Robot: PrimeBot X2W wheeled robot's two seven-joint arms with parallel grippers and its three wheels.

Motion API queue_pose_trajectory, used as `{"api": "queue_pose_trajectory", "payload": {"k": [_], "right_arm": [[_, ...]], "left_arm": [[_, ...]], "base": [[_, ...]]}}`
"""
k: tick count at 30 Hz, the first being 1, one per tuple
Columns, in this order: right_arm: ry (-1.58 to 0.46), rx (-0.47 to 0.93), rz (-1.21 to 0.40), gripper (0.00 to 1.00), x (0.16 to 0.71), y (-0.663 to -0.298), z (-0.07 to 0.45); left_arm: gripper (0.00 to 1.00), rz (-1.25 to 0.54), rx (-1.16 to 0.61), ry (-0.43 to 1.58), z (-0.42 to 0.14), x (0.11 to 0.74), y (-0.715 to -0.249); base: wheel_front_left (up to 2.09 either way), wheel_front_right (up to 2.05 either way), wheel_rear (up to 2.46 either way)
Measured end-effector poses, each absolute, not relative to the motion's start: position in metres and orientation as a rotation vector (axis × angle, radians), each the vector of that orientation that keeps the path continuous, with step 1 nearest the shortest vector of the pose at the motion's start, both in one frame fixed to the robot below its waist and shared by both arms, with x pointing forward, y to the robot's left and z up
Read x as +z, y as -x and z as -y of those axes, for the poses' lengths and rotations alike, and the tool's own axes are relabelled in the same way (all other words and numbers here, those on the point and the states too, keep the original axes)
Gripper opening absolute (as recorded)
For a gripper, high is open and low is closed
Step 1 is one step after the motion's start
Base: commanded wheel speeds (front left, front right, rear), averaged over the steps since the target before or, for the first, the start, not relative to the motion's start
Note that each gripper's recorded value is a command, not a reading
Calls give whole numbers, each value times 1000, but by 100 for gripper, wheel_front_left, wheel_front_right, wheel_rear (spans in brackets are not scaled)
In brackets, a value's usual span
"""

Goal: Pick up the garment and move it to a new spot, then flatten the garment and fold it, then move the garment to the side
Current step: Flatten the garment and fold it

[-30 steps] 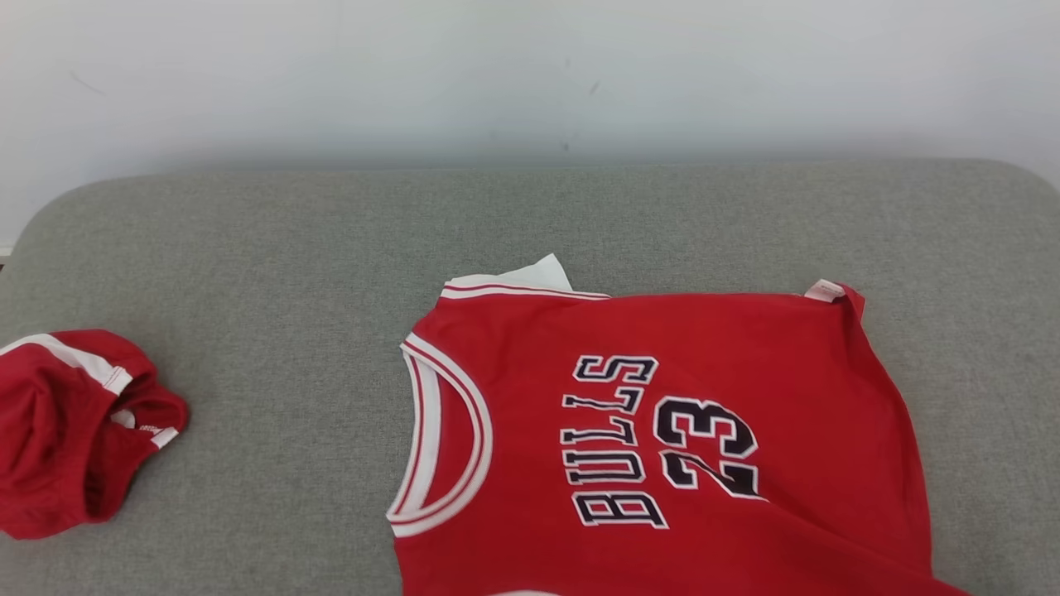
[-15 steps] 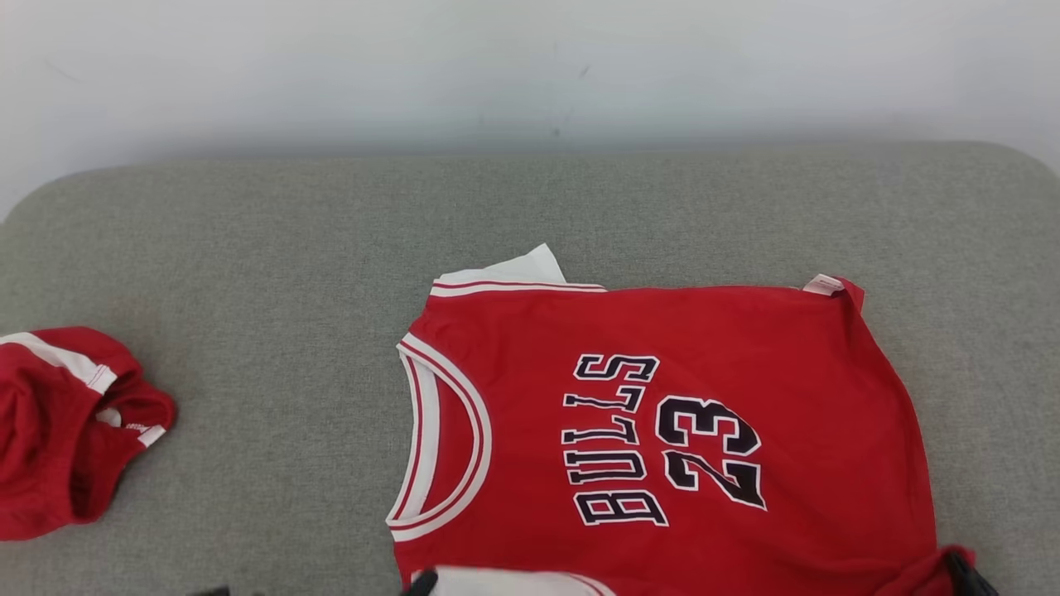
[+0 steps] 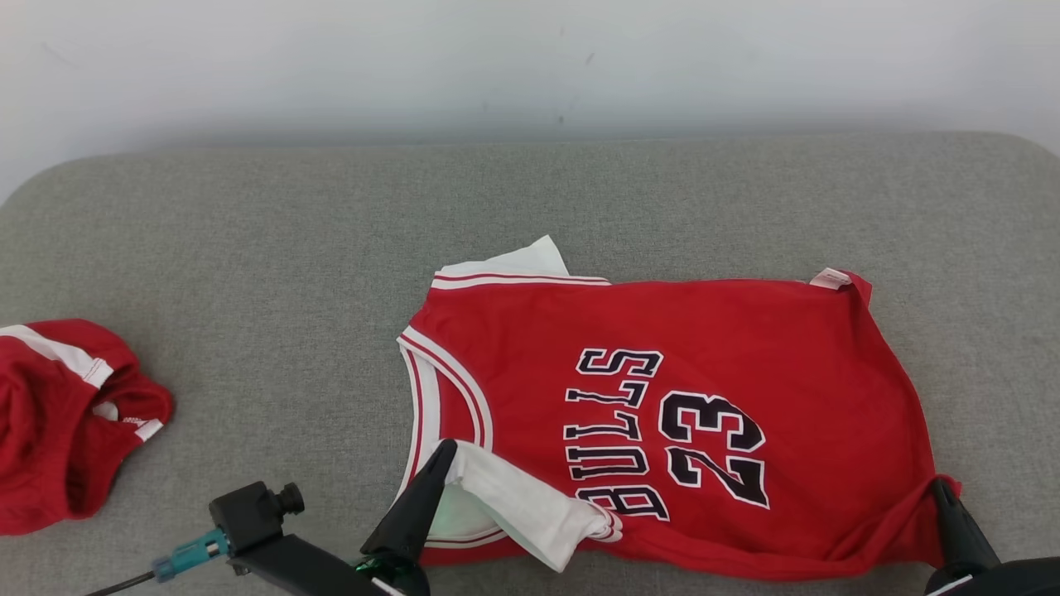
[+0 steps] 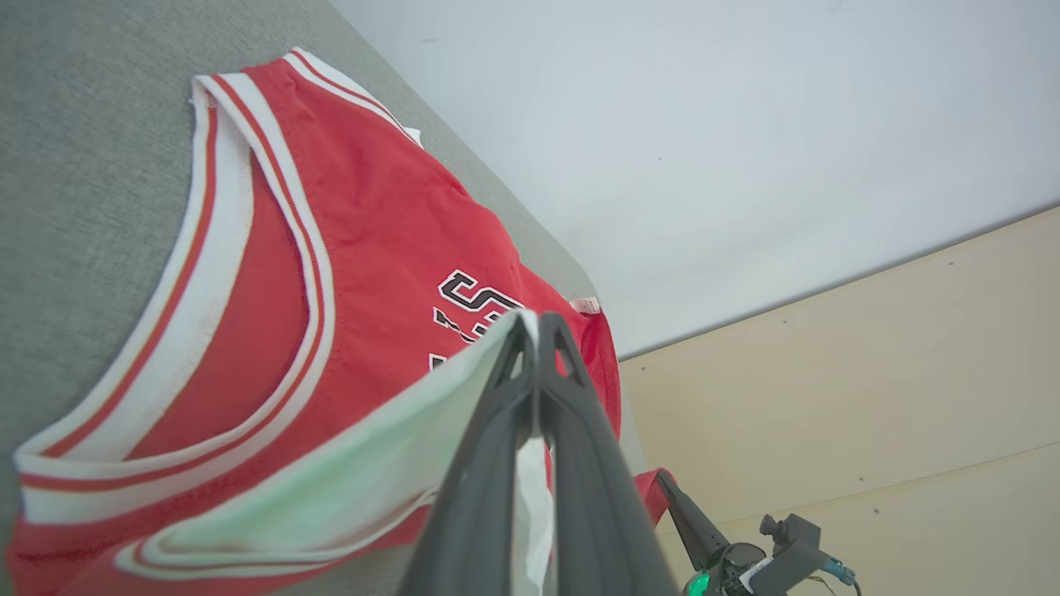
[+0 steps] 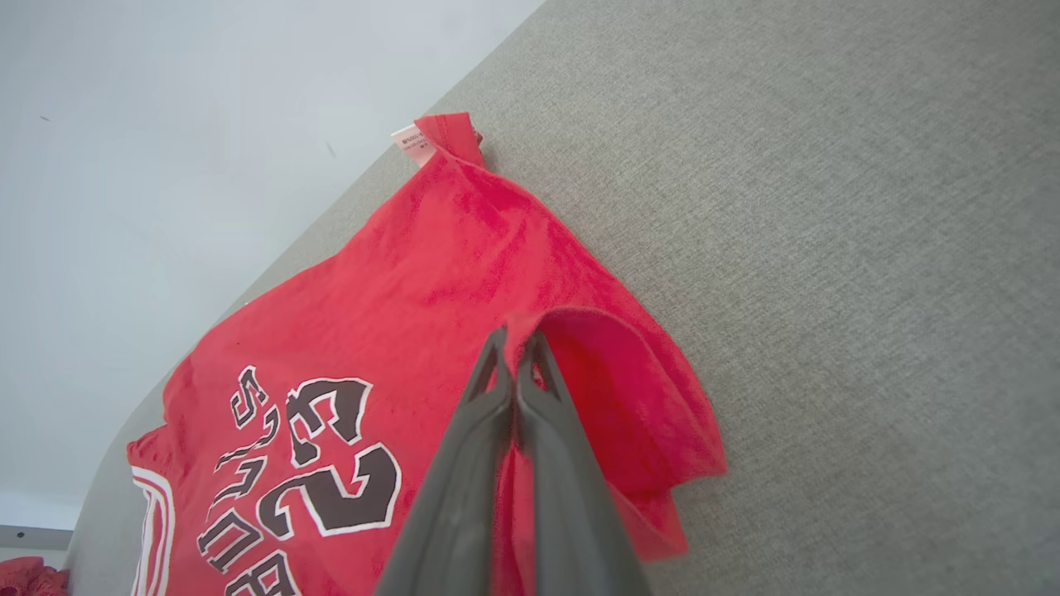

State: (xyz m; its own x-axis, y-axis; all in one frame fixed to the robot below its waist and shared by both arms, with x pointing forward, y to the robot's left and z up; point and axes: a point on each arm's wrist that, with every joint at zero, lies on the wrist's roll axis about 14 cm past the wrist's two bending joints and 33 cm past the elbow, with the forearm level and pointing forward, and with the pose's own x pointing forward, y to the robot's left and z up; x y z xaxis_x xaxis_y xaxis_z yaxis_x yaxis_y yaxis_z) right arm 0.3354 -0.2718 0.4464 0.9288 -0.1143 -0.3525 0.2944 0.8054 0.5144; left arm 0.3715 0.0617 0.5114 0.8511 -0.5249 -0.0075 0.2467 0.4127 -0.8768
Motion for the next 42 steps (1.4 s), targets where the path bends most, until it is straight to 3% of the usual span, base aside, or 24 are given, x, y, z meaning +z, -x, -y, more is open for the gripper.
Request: {"api": "queue_pose_trajectory", "payload": {"k": [5, 12, 18, 32, 36, 42], "right_arm": [[-618, -233, -302, 0, 445, -335, 273], [-621, -254, -413, 0, 423, -316, 275], [-612, -270, -489, 0, 410, -304, 277], [-583, -284, -531, 0, 405, -297, 283], [-583, -301, -540, 0, 403, -291, 288], [-605, -293, -478, 0, 416, -297, 289]], "left_arm": [[0, -291, -500, 1066, -57, 514, -374], [0, -331, -470, 1111, -75, 507, -355], [0, -707, -454, 1146, -77, 463, -282], [0, -927, -327, 1211, -94, 451, -222], [0, -921, -325, 1206, -97, 454, -222], [0, -749, -393, 1119, -104, 468, -254]], "base": [[0, 0, 0], [0, 0, 0], [0, 0, 0], [0, 0, 0], [0, 0, 0], [0, 0, 0]]}}
